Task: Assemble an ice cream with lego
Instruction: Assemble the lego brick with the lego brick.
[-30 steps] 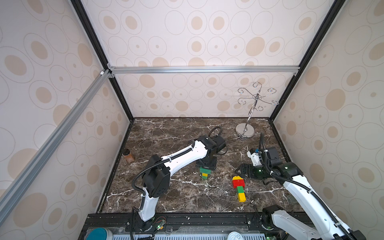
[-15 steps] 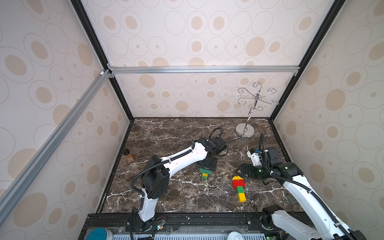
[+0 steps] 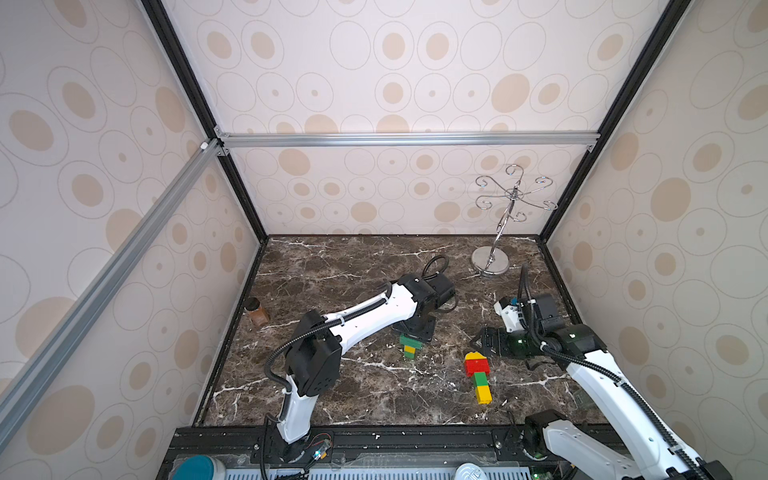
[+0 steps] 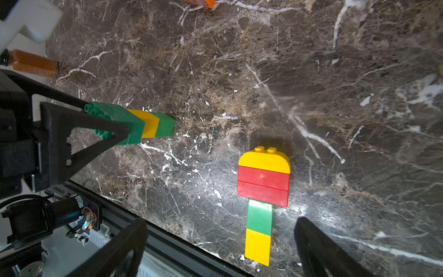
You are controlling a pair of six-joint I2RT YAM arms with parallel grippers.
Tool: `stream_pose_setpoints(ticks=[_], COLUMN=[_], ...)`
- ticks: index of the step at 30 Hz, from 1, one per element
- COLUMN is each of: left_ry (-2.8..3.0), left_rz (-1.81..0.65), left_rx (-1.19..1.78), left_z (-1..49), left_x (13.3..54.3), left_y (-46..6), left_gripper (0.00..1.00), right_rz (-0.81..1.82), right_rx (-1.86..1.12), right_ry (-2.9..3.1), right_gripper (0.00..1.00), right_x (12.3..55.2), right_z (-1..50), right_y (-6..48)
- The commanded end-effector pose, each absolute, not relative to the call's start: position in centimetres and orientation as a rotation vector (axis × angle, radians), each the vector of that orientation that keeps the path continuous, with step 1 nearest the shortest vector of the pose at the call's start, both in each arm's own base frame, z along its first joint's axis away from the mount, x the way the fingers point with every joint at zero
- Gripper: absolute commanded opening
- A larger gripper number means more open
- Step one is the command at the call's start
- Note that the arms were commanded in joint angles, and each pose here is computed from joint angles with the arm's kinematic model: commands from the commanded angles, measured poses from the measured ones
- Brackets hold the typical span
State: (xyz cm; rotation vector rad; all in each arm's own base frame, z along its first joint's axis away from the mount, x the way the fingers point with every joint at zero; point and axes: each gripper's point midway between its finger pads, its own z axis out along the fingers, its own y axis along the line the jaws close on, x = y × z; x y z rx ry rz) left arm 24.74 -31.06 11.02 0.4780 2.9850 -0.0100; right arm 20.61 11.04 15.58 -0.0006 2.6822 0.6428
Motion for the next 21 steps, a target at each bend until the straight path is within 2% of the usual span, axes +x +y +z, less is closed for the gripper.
stream_pose_setpoints(ticks=[1, 14, 21], left_ry=[3.184, 3.241, 3.193], left_rz=[0.105, 0.037, 0.005], left_rx=[0.472, 0.34, 0.246], left_z=[3.6, 2.3, 4.0], left_x=[21.4, 20.9, 22.8], left_y=[-29.5, -29.7, -30.5], left_gripper=[0.36, 0.35, 0.39], right_rz=[0.632, 0.621, 0.629], right_rx=[-0.003, 0.005, -0.001], right_ry=[2.7, 2.701, 2.71], right_gripper=[0.98, 0.98, 0.98], right_x=[20.1, 20.0, 20.1], right_z=[15.2, 15.1, 15.0], right_y=[10.7, 10.6, 10.7])
